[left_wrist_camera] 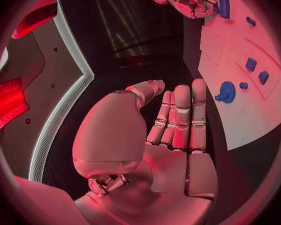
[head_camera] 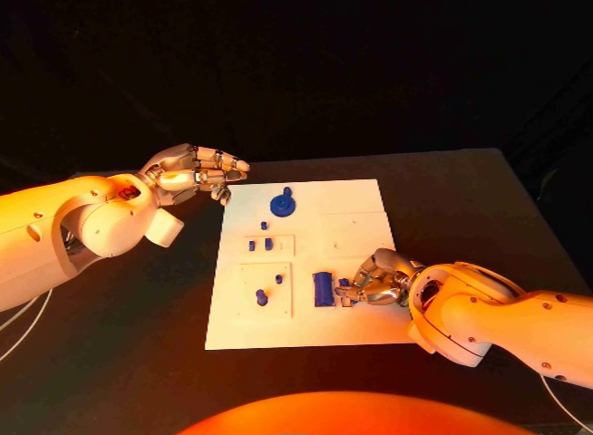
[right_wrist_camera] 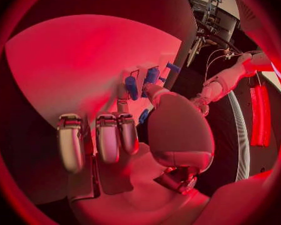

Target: Assemble the parts on the task board

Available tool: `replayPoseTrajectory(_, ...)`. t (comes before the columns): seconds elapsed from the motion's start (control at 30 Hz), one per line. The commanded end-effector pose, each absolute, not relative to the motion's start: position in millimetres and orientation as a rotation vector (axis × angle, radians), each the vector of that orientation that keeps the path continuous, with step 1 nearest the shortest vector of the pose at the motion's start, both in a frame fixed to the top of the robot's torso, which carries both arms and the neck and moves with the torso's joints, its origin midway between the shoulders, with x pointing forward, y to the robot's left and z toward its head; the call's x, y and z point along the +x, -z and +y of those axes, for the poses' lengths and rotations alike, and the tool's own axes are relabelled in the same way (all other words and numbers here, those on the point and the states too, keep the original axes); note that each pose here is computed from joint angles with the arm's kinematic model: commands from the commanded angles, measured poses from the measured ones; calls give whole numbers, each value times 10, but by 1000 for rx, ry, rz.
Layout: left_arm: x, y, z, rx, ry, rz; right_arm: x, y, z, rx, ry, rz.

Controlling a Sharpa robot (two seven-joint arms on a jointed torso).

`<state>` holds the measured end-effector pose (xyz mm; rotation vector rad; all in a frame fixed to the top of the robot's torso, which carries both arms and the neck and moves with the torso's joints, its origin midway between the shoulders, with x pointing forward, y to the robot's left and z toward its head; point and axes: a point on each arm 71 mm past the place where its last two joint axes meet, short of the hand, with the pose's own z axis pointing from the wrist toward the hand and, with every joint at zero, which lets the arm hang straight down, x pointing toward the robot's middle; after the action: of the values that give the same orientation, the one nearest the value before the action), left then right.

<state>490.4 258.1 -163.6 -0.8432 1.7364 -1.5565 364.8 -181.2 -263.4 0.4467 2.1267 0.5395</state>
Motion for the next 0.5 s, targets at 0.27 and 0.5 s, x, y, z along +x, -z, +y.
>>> replayPoseTrajectory(0.27,4895,1630,2566,-838,1576,1744,3604,2620,-1795,405,-564,2138)
replayPoseTrajectory(0.5,4896,1631,2573,-839,1574,1744,3583,2608,-1847,405,-556,2137)
